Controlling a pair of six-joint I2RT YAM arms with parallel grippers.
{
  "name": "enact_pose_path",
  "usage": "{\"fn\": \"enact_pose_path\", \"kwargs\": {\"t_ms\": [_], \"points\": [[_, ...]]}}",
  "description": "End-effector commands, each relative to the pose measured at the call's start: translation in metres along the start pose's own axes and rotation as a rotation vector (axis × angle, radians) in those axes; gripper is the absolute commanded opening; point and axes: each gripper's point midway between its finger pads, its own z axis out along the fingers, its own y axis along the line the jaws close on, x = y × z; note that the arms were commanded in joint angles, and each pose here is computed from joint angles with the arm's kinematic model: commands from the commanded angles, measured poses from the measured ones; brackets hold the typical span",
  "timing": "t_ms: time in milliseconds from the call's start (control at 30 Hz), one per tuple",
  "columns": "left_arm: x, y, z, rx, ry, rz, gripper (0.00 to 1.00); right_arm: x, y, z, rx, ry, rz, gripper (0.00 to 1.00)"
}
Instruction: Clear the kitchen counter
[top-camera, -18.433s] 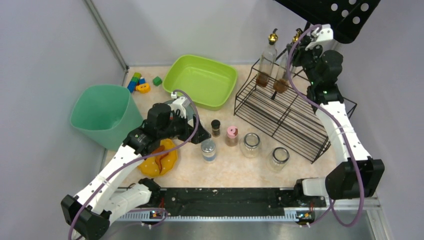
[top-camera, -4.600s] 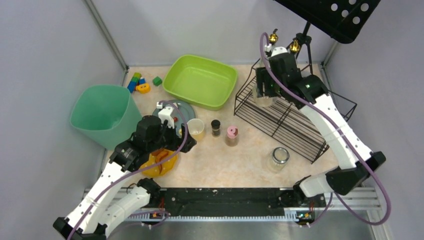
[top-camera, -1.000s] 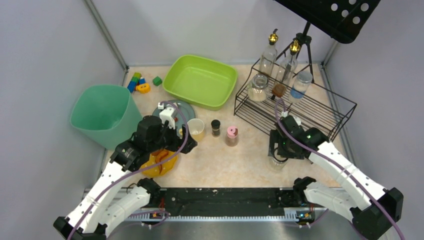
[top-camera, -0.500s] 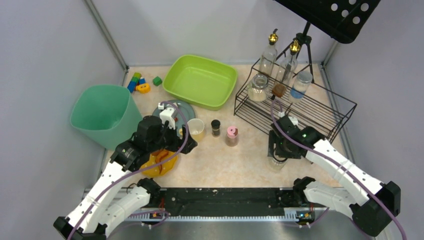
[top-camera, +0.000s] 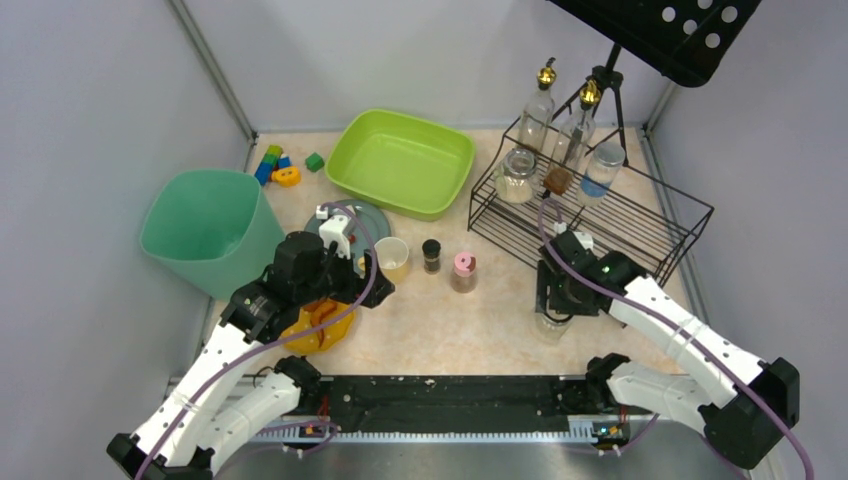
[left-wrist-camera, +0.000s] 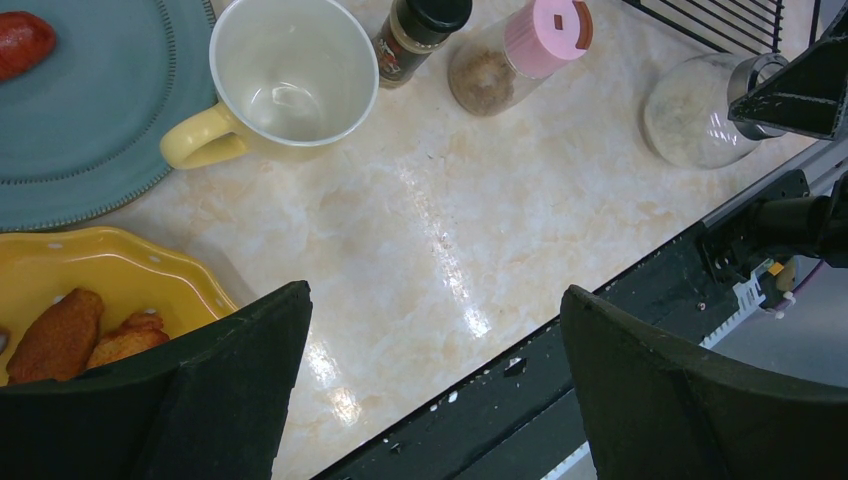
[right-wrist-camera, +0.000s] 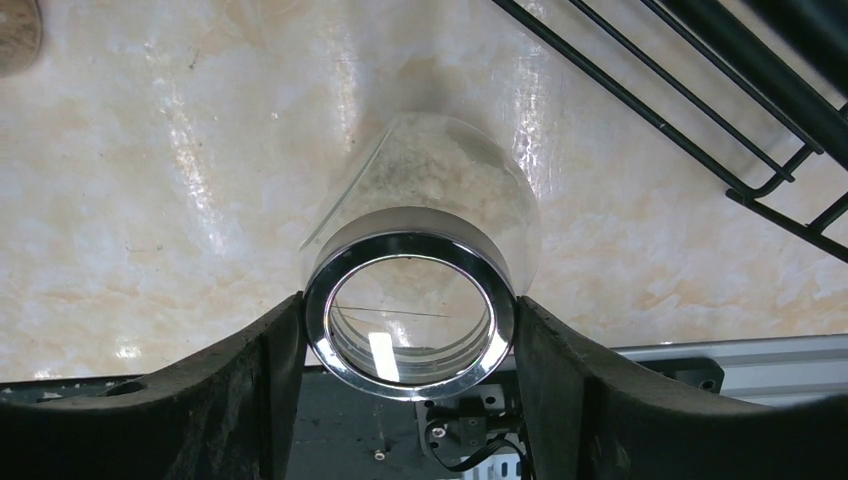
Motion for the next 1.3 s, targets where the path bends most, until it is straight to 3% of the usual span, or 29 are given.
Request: {"fn": "enact_pose_path", "kwargs": {"t_ms": [0,600,1000,1267], "points": [[-0.007,-0.003,0.002,0.021,-0.031,0.017,0.99,-0.026,0.02,-0.02,-0.073,-0.071,0.002,0.26],[-0.007,-0.001,0.003,0.008,-0.027,0.013,0.99,-0.123,0.084,-0.114,-0.222,-0.258,-0.096,0.24],[-0.007,0.0,0.003,0.006,-0.028,0.013,0.99,-0.198,0.064,-0.151,-0.177,-0.399,-0.079,0.23],[-0.008,-0.001,0.001,0.012,-0.037,0.015,0.99,-0.231,0.03,-0.148,-0.111,-0.424,-0.038,0.23]]}}
